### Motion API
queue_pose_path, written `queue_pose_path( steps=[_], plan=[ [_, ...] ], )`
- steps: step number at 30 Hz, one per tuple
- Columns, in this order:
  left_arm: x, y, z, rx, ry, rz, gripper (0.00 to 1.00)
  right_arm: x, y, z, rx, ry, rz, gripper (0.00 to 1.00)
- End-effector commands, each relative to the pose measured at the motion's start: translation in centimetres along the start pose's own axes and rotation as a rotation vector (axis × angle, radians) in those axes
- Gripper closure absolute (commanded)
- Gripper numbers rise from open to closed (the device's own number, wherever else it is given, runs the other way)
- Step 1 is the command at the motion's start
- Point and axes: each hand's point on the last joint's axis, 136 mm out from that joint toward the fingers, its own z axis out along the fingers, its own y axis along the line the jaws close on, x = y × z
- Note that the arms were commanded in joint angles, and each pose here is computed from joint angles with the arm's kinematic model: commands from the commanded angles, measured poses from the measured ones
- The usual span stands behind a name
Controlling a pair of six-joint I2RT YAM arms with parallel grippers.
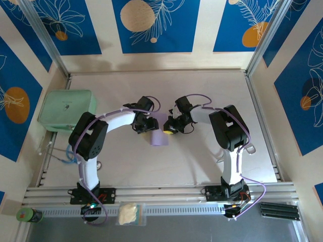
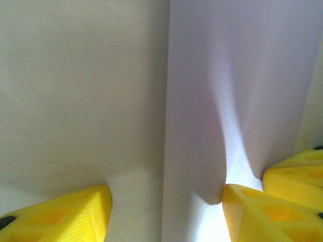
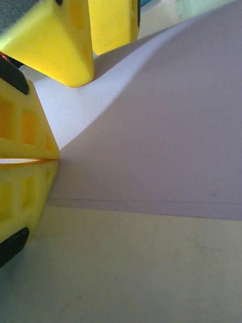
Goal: Fold a paper plane with a square sheet of paper (pick it up from the middle)
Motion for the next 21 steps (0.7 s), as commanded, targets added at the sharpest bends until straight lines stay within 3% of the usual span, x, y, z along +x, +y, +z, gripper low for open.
queue_pose_path(
  steps=[1, 6, 12, 16, 21],
  plan=[
    [-1.0, -0.5, -3.4, -0.027, -0.075, 0.033, 0.38, 2.4, -5.2, 1.5, 0.165, 0.078, 0.09, 0.9],
    [-1.6, -2.7, -6.0, 0.091, -0.135, 0.05, 0.42, 2.6, -6.0, 1.5, 0.221, 0.087, 0.094, 0.91],
    [-0.5, -6.7, -4.8, 0.339, -0.061, 0.041, 0.63, 2.6, -6.3, 1.7, 0.251, 0.095, 0.093, 0.93],
    [0.2, -7.4, -3.0, 0.387, 0.008, 0.03, 0.76, 2.7, -6.6, 1.9, 0.268, 0.103, 0.098, 0.94],
    [0.7, -7.0, -1.2, 0.375, 0.06, 0.027, 0.85, 2.8, -6.9, 2.1, 0.282, 0.108, 0.105, 0.94]
  ],
)
